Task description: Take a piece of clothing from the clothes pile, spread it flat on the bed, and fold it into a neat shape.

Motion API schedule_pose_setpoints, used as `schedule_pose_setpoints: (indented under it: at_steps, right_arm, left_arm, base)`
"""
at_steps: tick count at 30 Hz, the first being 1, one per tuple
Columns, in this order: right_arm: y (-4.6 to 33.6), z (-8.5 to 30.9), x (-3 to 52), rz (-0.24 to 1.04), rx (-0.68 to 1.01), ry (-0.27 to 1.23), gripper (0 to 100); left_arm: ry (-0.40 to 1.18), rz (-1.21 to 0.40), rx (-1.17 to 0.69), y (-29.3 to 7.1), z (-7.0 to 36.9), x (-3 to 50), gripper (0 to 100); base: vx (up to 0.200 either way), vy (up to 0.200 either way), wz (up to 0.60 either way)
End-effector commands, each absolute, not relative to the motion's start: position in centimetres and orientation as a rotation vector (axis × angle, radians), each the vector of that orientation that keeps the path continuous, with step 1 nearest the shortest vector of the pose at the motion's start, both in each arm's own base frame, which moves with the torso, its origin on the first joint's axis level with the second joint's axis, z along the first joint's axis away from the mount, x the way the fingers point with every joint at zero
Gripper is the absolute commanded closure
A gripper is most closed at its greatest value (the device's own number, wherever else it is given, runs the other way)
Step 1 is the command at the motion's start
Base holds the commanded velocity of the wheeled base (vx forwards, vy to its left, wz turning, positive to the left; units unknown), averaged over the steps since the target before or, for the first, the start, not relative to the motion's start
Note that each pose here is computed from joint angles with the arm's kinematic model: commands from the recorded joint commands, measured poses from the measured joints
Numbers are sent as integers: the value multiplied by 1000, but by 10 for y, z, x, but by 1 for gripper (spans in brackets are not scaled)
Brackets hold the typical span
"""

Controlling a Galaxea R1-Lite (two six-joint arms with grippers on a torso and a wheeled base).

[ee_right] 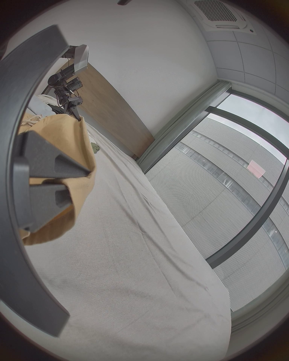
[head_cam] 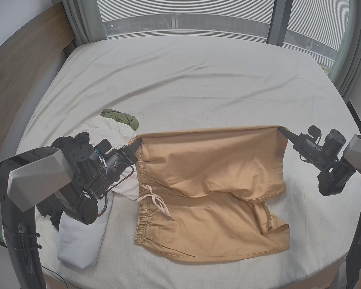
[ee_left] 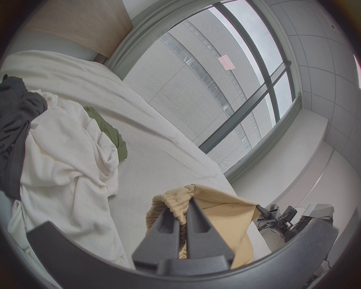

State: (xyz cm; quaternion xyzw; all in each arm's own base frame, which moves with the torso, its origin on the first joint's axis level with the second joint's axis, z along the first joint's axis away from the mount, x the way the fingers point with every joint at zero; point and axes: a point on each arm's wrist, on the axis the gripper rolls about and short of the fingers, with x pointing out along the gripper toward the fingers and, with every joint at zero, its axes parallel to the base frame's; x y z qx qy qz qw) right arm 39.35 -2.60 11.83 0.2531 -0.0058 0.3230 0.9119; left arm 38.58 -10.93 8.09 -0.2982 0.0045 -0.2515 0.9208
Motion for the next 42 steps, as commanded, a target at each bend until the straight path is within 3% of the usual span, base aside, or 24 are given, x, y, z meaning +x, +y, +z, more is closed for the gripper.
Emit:
schedule_pose_setpoints:
  at_steps: [1,6,7,10,11,26,35,42]
  right_arm:
    - [-26,114,396,666,524,-5,100]
    - [-25,113,398,669,524,-4,100]
    - [-25,112,399,669,522,-5,100]
    - [-24,113,399,672,523,-5,100]
    - [-24,112,399,672,523,-5,0]
    - [-27,102,367,627,542,70,0]
    - [-16,97,301,610,385,144,0]
    - [-13,74,274,605,276,220,0]
  left_arm:
    - [12,-518,-613,-110,79,386,100]
    - [19,-519,-613,-110,77,387,100]
    - [20,-519,-613,-110,76,387,0]
    - [24,-519,-613,-110,74,388,0]
    - [16,-521,-614,-111,75,390,0]
    - [-23,-470,-616,-109,83,388,0]
    - [54,-597,-597,-100,114,329,0]
    - [155,-630,-549,-93,99,307,0]
  base:
    - [0,0,0]
    - [0,0,0]
    - [0,0,0]
    - [0,0,0]
    - [0,0,0]
    - [0,0,0]
    - [0,0,0]
    - [0,0,0]
